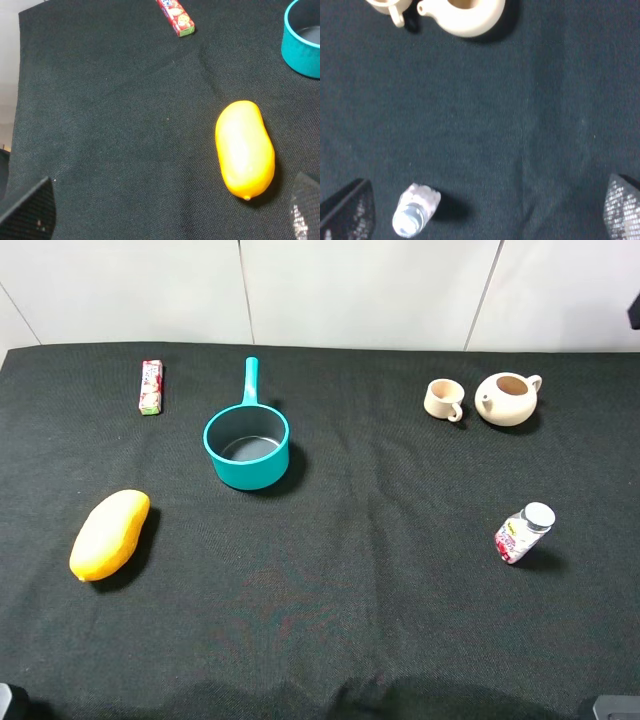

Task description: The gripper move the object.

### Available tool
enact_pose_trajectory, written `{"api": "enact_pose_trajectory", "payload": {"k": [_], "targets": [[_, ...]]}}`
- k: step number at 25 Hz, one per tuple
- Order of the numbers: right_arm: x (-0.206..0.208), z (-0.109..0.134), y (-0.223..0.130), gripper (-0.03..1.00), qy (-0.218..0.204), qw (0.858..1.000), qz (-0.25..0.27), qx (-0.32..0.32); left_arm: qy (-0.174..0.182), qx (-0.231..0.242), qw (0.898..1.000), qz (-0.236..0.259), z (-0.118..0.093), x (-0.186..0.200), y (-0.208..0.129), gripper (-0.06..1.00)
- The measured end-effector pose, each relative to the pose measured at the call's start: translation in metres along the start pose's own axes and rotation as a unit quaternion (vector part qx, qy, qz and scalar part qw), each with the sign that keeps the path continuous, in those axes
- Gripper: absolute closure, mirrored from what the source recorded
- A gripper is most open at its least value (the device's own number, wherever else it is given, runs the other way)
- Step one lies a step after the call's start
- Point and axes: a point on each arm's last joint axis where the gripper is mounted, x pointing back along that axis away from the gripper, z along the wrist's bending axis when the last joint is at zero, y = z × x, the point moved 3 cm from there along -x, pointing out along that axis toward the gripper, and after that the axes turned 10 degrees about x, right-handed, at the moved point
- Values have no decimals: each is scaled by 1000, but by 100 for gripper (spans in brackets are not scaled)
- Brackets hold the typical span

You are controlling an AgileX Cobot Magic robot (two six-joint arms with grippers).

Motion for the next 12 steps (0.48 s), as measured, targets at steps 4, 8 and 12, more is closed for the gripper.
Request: {"api": "enact_pose_trajectory", "payload": {"k": [4,8,12], "targets": [[20,6,-21,27,-6,1000,-27,2,0,0,1000,0,0,0,0,-5],[39,12,-41,27,-13,998,-58,3,0,0,1000,0,0,0,0,-5],[56,17,-61,27,-20,996,-88,5,0,0,1000,0,0,0,0,-5]]}}
